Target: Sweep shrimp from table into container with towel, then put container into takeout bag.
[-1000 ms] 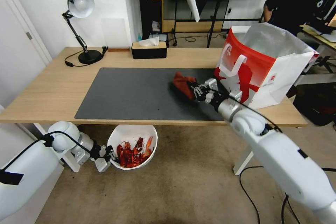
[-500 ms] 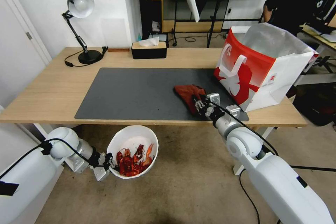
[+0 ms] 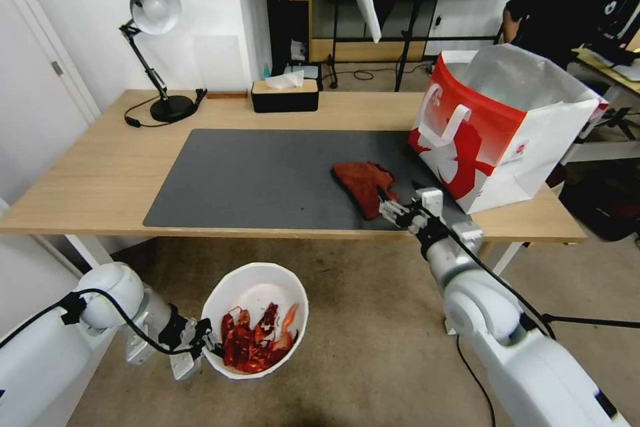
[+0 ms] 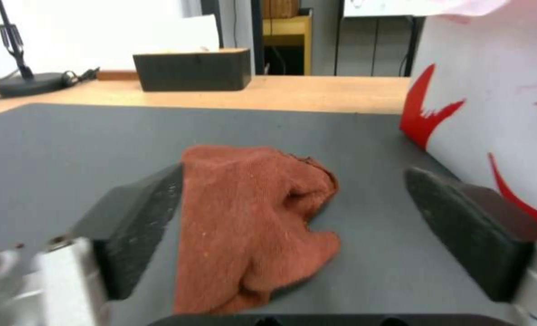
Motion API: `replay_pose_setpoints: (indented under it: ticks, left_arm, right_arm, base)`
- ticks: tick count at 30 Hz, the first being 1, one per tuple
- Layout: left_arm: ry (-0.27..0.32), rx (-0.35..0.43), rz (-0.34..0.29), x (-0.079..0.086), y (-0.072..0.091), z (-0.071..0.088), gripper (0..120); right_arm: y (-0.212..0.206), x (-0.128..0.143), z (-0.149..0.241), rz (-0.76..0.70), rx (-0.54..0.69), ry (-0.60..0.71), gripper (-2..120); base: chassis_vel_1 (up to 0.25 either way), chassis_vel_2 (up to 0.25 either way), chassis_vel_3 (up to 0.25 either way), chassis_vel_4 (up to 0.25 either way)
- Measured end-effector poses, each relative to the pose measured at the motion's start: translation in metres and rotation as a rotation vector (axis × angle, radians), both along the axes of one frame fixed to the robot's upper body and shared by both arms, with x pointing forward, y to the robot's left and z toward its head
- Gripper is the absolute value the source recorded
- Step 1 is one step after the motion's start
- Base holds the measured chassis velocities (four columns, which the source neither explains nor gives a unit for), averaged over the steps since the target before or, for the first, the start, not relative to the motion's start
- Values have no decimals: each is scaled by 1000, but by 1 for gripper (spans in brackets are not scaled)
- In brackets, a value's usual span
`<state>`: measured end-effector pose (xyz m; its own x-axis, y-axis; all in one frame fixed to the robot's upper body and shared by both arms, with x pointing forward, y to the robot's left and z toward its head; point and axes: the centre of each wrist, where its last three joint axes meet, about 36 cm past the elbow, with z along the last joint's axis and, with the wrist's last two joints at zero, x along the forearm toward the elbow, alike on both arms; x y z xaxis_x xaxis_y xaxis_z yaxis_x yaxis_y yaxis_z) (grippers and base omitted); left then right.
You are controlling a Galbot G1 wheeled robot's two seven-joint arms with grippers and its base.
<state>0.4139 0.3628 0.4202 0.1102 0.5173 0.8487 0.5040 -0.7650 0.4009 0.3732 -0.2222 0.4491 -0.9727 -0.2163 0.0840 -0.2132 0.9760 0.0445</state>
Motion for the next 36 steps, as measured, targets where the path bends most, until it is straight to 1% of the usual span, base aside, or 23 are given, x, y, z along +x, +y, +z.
replay_pose_setpoints:
  ticks: [2, 4, 5, 7, 8, 9, 10, 12, 13, 14, 16, 17, 19, 20, 21, 24, 26, 28, 29, 31, 32, 34, 36]
  left_arm:
    - [-1, 2, -16, -3, -1, 4, 0]
    - [-7, 3, -41, -5, -3, 12, 0]
    - [-7, 3, -41, -5, -3, 12, 0]
    - [-17, 2, -63, -6, -4, 24, 0]
    - [-30, -2, -76, -6, -3, 35, 0]
    - [-30, -2, -76, -6, -3, 35, 0]
    - [-41, -9, -81, -7, -2, 45, 0]
    - [-52, -21, -83, -10, 0, 58, 0]
    - [-69, -34, -84, -12, 2, 73, 0]
    - [-69, -34, -84, -12, 2, 73, 0]
    - [-104, -46, -89, -12, 3, 97, 0]
    - [-104, -46, -89, -12, 3, 97, 0]
    - [-133, -67, -72, -6, 3, 122, 0]
    - [-133, -67, -72, -6, 3, 122, 0]
    - [-138, -74, -60, -4, 4, 128, 0]
    - [-156, -124, 24, 8, 10, 154, 0]
    - [-154, -133, 35, 9, 12, 156, 0]
    - [-145, -218, 138, 21, 24, 172, 0]
    - [-145, -218, 138, 21, 24, 172, 0]
    - [-161, -259, 195, 30, 33, 184, 0]
    - [-161, -259, 195, 30, 33, 184, 0]
    - [-181, -298, 260, 44, 45, 196, 0]
    - [-187, -308, 276, 47, 48, 199, 0]
  right_arm:
    - [-1, -5, -1, -7, 0, -11, 99]
    - [-4, -12, -2, -20, -3, -23, 100]
    - [-4, -12, -2, -20, -3, -23, 100]
    - [-10, -18, -4, -39, -3, -28, 100]
    - [-13, -20, -5, -50, -3, -31, 100]
    - [-13, -20, -5, -50, -3, -31, 100]
    - [-14, -21, -6, -53, -1, -37, 100]
    - [-14, -21, -7, -51, 2, -39, 100]
    - [-13, -20, -9, -47, 5, -40, 100]
    - [-13, -20, -9, -47, 5, -40, 100]
    - [-11, -19, -10, -37, 9, -39, 100]
    - [-11, -19, -10, -37, 9, -39, 100]
    - [-10, -20, -11, -29, 15, -39, 100]
    - [-10, -20, -11, -29, 15, -39, 100]
    - [-9, -20, -11, -27, 17, -39, 100]
    - [-5, -22, -10, -14, 25, -45, 100]
    - [-5, -22, -10, -10, 25, -45, 100]
    - [0, -23, -11, 14, 27, -45, 100]
    - [0, -23, -11, 14, 27, -45, 100]
    - [4, -22, -12, 34, 30, -49, 100]
    - [4, -22, -12, 34, 30, -49, 100]
    - [6, -21, -16, 49, 20, -70, 100]
    - [6, -22, -17, 48, 17, -80, 100]
  base:
    - [0, 0, 0, 0]
    - [0, 0, 0, 0]
    - [0, 0, 0, 0]
    - [0, 0, 0, 0]
    - [0, 0, 0, 0]
    - [0, 0, 0, 0]
    - [0, 0, 0, 0]
    - [0, 0, 0, 0]
    - [0, 0, 0, 0]
    - [0, 0, 0, 0]
    - [0, 0, 0, 0]
    - [0, 0, 0, 0]
    - [0, 0, 0, 0]
    - [0, 0, 0, 0]
    - [0, 0, 0, 0]
    - [0, 0, 0, 0]
    - [0, 0, 0, 0]
    - [0, 0, 0, 0]
    - [0, 0, 0, 0]
    - [0, 0, 0, 0]
    - [0, 0, 0, 0]
    - [0, 0, 0, 0]
    - [0, 0, 0, 0]
